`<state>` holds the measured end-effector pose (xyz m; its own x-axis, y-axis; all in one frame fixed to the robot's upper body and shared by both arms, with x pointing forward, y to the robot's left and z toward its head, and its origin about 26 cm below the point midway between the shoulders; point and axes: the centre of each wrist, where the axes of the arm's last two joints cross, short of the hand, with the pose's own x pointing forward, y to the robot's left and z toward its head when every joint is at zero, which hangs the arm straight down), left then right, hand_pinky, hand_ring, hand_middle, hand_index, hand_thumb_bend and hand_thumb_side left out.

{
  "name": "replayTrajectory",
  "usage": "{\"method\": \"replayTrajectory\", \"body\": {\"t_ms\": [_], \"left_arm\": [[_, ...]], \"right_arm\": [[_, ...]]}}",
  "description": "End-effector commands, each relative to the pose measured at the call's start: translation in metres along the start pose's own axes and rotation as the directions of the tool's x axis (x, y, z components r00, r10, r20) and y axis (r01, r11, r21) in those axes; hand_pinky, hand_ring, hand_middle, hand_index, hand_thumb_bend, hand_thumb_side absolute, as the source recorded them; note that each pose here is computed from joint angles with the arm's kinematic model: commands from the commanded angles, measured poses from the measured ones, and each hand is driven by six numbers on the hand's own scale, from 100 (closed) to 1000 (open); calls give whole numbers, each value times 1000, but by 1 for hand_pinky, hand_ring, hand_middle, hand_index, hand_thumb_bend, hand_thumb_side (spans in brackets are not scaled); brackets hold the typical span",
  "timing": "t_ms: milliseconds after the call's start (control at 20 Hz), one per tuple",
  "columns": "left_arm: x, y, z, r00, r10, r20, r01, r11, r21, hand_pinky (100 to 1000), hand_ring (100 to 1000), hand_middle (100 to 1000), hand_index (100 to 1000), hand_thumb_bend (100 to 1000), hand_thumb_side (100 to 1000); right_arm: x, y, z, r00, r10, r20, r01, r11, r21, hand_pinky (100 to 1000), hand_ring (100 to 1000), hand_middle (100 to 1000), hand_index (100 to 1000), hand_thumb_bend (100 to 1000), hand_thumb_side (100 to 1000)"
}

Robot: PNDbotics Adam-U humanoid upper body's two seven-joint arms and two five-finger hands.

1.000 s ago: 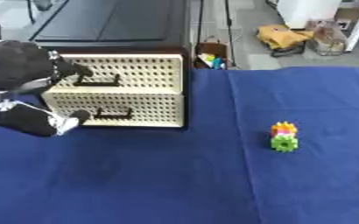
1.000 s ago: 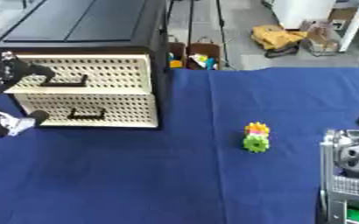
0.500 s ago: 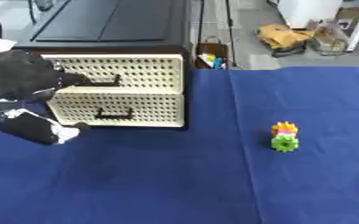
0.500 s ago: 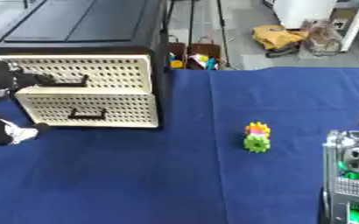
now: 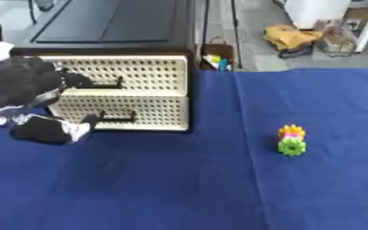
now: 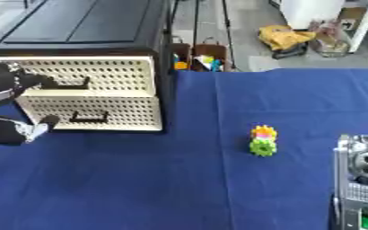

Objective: Pick up objects from table and place into drawer.

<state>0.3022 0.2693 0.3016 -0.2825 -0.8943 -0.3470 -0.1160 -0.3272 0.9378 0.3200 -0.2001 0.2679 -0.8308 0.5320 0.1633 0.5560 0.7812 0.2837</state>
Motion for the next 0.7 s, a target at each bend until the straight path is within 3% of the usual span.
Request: {"method": "replayTrajectory", "body": {"t_ms": [50, 700], "left_arm": [[-4, 8, 5, 1000, 4, -29, -3, 999, 36, 100, 100, 100, 872, 194, 743], [-2, 8, 4, 997, 47, -54, -45, 998, 36, 100, 100, 116, 891, 194, 762]], "right_arm": [[3, -1, -6, 1000, -10, 24, 10, 1000, -1, 657, 530, 490, 761, 100, 1000], [3, -2, -7, 1000, -12, 19, 12, 1000, 0, 660, 531, 487, 757, 100, 1000]]}}
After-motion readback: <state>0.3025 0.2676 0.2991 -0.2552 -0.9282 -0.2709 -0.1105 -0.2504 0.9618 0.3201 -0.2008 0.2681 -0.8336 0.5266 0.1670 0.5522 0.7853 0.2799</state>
